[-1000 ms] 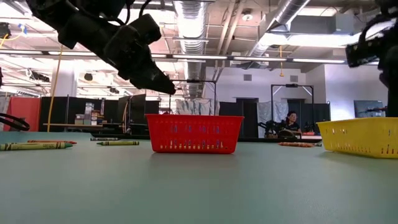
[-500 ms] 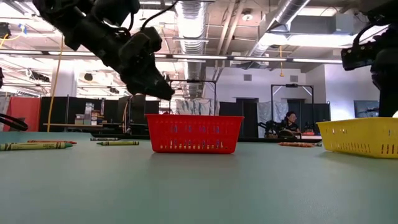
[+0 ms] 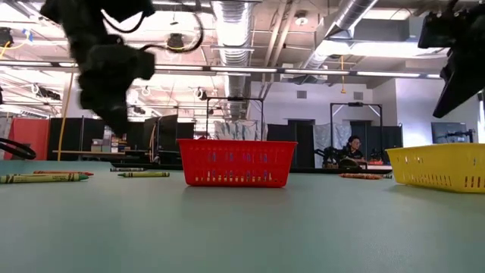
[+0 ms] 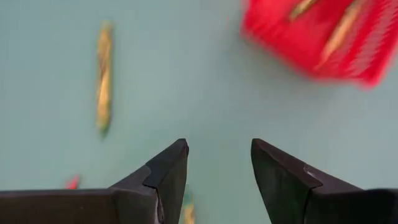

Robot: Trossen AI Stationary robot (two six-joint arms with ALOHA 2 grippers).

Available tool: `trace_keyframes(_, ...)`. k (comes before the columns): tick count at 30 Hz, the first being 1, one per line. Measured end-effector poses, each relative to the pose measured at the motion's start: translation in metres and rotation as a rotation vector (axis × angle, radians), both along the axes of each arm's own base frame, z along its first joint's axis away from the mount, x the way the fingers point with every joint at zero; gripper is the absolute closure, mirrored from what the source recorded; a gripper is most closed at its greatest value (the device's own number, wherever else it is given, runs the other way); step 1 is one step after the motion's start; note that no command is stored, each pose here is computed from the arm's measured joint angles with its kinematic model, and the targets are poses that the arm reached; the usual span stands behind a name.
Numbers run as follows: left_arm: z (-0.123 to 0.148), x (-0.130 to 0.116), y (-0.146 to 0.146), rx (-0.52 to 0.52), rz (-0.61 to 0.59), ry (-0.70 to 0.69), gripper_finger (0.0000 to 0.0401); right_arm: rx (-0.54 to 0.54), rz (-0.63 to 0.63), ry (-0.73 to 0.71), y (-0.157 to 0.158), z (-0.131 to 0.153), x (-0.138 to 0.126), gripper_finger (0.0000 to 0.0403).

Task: Sort crayons
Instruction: Put the green crayon into the red bin

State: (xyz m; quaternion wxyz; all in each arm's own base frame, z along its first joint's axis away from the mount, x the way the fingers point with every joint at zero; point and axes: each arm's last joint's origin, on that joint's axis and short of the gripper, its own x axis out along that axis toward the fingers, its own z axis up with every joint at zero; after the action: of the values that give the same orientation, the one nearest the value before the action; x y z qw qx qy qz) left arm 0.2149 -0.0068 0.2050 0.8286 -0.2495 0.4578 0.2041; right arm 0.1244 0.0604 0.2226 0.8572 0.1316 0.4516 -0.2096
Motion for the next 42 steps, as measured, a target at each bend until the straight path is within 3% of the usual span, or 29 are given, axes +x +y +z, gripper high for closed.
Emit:
trace_keyframes(5,-0.014,-0.009,-0.014,-0.033,0.033,0.167,0.0234,-0.033,0.025,0.005,-0.001,0.0,0.001,0.0285)
trace_keyframes(13,-0.036,-0.002,-0.031,-0.024,0.01,0.279,0.0234,-0.049,0.055,0.014,-0.001,0.0,0.001,0.0285)
trace_keyframes(27,-0.075,0.001,-0.036,0.034,-0.047,0.487,0.0236,0.028,0.09,0.056,0.001,-0.001,0.0,0.0285)
trace_keyframes(31,-0.074,0.001,-0.033,0.019,-0.049,0.481,0.027,0.058,0.103,0.072,0.002,-0.001,0.0,0.0285)
trace_keyframes(37,-0.073,0.001,-0.027,-0.002,-0.06,0.476,0.038,0.062,0.103,0.073,0.002,-0.001,0.0,0.0285)
trace_keyframes(42,-0.07,0.004,-0.025,0.003,-0.073,0.473,0.0384,0.076,0.096,0.052,0.003,-0.001,0.001,0.0285)
